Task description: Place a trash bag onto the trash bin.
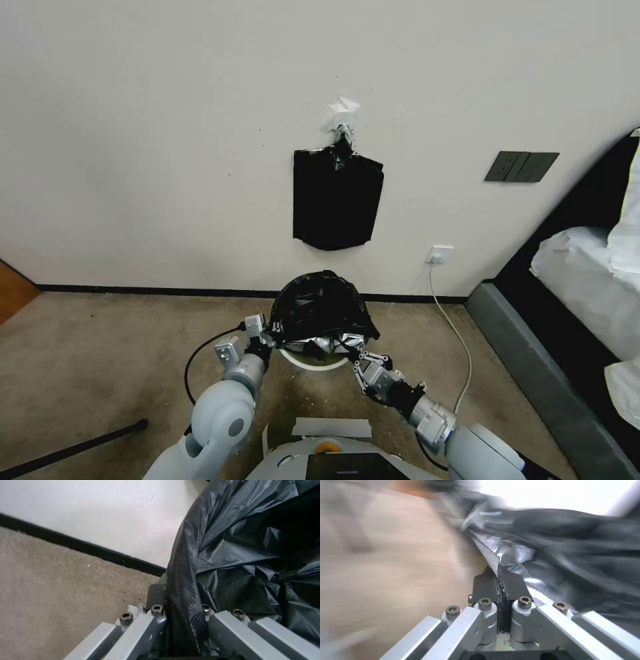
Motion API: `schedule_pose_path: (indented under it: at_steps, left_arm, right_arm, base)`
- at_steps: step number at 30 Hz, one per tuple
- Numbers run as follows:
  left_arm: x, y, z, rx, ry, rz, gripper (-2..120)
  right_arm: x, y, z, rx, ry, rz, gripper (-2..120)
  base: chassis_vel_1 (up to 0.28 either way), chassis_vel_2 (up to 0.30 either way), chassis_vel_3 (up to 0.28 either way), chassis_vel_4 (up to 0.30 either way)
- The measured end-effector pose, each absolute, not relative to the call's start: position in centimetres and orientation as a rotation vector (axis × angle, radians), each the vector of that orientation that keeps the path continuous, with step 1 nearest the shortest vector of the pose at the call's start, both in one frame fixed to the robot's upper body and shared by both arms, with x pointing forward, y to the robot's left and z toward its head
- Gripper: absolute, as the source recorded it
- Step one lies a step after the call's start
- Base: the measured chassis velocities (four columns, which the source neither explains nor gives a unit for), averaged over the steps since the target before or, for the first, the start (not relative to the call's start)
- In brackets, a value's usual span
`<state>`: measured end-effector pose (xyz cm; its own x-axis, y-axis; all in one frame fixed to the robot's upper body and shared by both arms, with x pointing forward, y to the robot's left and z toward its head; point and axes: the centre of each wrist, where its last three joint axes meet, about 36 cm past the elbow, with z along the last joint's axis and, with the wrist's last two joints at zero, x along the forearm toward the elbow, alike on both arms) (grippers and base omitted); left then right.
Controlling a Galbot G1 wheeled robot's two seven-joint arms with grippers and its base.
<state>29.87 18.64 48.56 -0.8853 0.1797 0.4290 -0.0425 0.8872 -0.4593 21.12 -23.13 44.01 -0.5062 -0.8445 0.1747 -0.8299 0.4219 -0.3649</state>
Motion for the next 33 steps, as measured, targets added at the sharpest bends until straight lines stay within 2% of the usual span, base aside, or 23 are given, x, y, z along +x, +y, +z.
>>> schedule_pose_path:
  at_steps: [3,11,24,25,26,28,31,33]
  left_arm:
    - [29.3,18.3,49.2,-0.105,-2.522,0.718,1]
    - [28.2,18.5,49.6,-0.111,-2.472,0.722,1]
    - [27.4,18.7,50.0,-0.119,-2.464,0.682,1]
    - [27.4,18.7,50.0,-0.117,-2.464,0.685,1]
    - [27.4,18.7,50.0,-0.116,-2.464,0.691,1]
    - [27.4,18.7,49.9,-0.113,-2.463,0.693,1]
    - [27.9,18.9,49.6,-0.094,-2.472,0.696,1]
    - [28.1,19.0,49.6,-0.087,-2.481,0.698,1]
  right_arm:
    - [21.4,-23.6,41.4,-1.601,2.593,-0.728,0]
    - [23.3,-24.6,37.4,-1.509,2.699,-0.891,0]
    - [23.5,-24.7,35.4,-1.39,2.838,-0.99,0]
    - [23.4,-24.6,35.4,-1.379,2.849,-0.981,2]
    - [23.1,-24.5,35.3,-1.372,2.861,-0.966,9]
    - [22.9,-24.5,35.4,-1.365,2.873,-0.95,12]
    - [22.1,-25.1,35.3,-1.343,2.913,-0.927,28]
    - [21.8,-25.3,35.3,-1.348,2.922,-0.915,32]
  base:
    - [0.0,0.0,0.0,0.0]
    - [0.0,0.0,0.0,0.0]
    - [0.0,0.0,0.0,0.0]
    - [0.0,0.0,0.0,0.0]
    - [0.0,0.0,0.0,0.0]
    - [0.0,0.0,0.0,0.0]
    - [0.0,0.0,0.0,0.0]
    - [0.0,0.0,0.0,0.0]
